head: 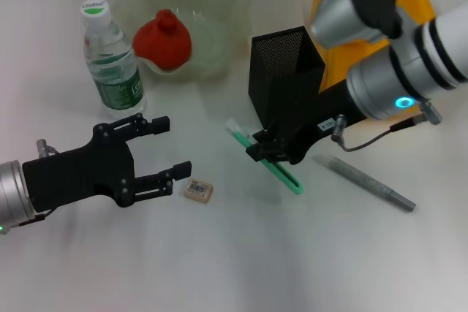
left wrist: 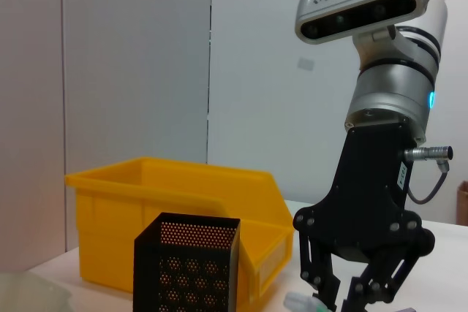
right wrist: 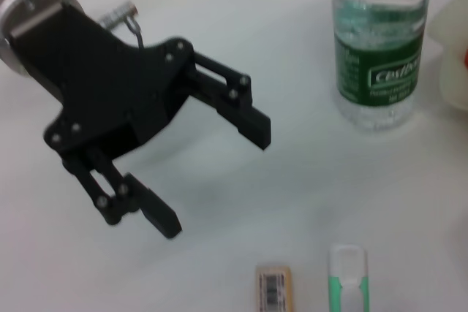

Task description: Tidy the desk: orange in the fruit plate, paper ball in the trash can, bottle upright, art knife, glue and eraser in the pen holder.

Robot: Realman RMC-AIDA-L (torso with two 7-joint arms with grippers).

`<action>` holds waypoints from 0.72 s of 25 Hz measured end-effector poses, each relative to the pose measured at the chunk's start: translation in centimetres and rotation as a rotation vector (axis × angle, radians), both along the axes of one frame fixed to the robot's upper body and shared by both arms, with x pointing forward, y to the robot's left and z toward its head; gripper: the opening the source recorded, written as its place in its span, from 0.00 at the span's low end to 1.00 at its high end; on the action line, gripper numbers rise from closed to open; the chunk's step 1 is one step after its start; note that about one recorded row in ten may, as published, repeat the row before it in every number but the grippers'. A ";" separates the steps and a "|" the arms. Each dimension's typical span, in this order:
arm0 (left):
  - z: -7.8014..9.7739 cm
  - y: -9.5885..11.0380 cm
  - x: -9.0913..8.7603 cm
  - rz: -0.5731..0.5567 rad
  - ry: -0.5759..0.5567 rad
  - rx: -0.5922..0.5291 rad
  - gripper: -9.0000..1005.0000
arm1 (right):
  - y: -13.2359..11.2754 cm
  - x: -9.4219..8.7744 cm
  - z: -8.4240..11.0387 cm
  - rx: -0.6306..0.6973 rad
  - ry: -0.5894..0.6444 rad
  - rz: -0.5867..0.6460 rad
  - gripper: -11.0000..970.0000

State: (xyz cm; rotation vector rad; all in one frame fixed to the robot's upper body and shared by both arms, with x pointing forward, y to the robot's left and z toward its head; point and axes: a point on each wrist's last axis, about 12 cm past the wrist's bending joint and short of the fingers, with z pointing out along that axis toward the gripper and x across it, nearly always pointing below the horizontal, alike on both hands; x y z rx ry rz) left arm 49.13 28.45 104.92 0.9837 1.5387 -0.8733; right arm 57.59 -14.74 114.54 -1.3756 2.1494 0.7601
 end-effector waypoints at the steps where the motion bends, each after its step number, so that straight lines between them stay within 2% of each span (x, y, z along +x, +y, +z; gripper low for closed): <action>1: 0.0 0.0 0.0 0.000 0.000 0.000 0.78 | 0.0 0.0 0.0 0.000 0.000 0.000 0.18; 12: 0.1 -0.3 -0.1 -0.013 0.002 -0.017 0.78 | -3.2 0.0 -2.6 0.274 -0.049 -0.015 0.18; 18: 0.2 -0.3 -0.1 -0.013 0.001 -0.019 0.78 | -3.8 -0.1 -3.3 0.344 -0.096 -0.013 0.18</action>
